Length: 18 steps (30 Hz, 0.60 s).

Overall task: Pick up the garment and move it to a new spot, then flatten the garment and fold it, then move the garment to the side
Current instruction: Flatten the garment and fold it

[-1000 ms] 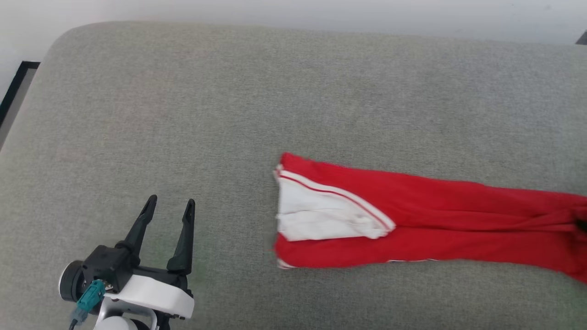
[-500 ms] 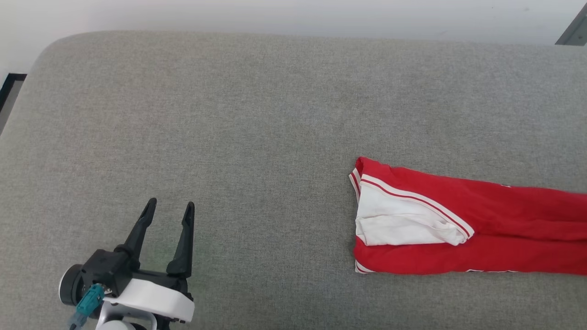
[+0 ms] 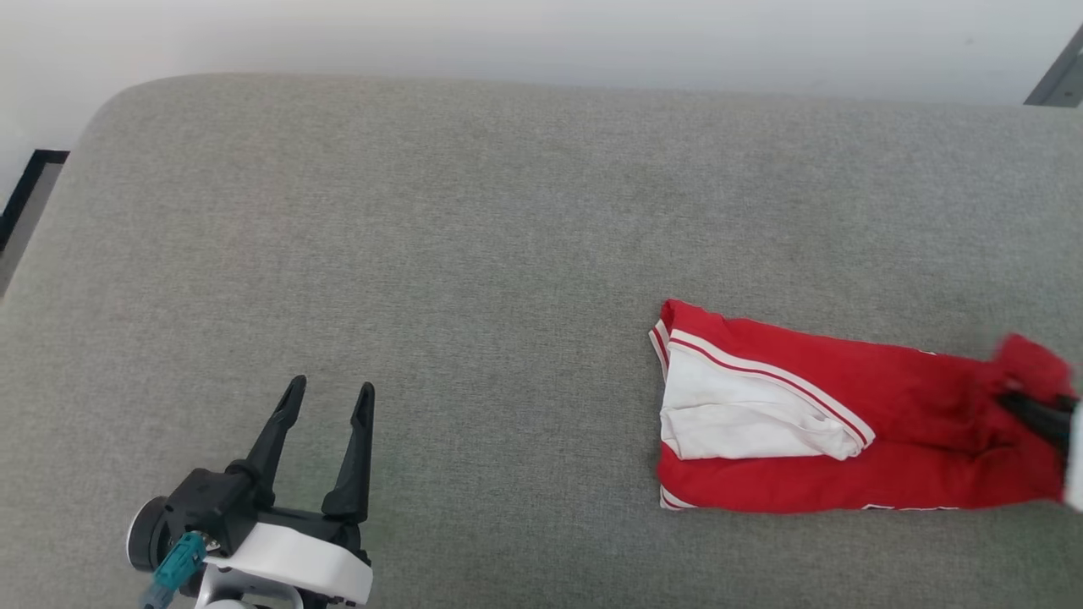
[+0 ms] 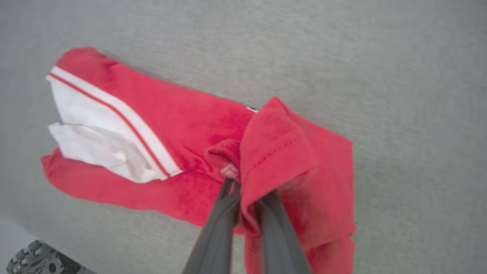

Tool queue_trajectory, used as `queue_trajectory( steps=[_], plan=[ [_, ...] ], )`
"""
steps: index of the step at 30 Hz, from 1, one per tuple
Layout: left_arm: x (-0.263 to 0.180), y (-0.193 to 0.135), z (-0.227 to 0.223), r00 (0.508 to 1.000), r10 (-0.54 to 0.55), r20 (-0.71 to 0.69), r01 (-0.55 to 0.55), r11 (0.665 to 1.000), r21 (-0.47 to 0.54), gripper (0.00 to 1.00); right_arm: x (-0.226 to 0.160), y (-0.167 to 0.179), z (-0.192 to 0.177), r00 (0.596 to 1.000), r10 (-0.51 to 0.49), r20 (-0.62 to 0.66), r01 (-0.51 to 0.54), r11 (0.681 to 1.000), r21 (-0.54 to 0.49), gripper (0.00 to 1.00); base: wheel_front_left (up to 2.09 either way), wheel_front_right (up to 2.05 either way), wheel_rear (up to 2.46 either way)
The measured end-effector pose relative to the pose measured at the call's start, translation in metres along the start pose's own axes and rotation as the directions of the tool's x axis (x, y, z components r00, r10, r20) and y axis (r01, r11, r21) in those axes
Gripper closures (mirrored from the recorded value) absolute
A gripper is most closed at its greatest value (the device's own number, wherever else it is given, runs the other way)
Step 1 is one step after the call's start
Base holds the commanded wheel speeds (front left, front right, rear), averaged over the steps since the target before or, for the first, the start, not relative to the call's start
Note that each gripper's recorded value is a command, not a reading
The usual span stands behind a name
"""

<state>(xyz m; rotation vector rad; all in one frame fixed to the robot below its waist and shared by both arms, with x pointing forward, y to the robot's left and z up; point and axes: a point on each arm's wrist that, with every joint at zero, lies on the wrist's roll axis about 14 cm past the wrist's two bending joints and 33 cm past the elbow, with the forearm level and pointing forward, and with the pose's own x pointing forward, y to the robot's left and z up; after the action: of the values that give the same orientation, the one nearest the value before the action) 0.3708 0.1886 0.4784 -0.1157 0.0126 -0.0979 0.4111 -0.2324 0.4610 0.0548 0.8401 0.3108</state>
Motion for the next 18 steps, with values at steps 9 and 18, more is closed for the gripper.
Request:
queue_trajectory(
  steps=[9, 18],
  plan=[
    [-0.004, 0.000, 0.000, 1.000, 0.015, 0.001, -0.015, 1.000, -0.027, 0.00, 0.023, 0.095, 0.018, 0.974, 0.225, -0.027, -0.227, 0.962, -0.153, 1.00, 0.00, 0.00, 0.00],
    [-0.001, 0.005, -0.002, 0.999, 0.042, -0.002, -0.042, 0.998, -0.049, 0.00, 0.056, 0.158, 0.021, 0.930, 0.349, -0.114, -0.367, 0.895, -0.253, 1.00, 0.00, 0.00, 0.00]
  ],
)
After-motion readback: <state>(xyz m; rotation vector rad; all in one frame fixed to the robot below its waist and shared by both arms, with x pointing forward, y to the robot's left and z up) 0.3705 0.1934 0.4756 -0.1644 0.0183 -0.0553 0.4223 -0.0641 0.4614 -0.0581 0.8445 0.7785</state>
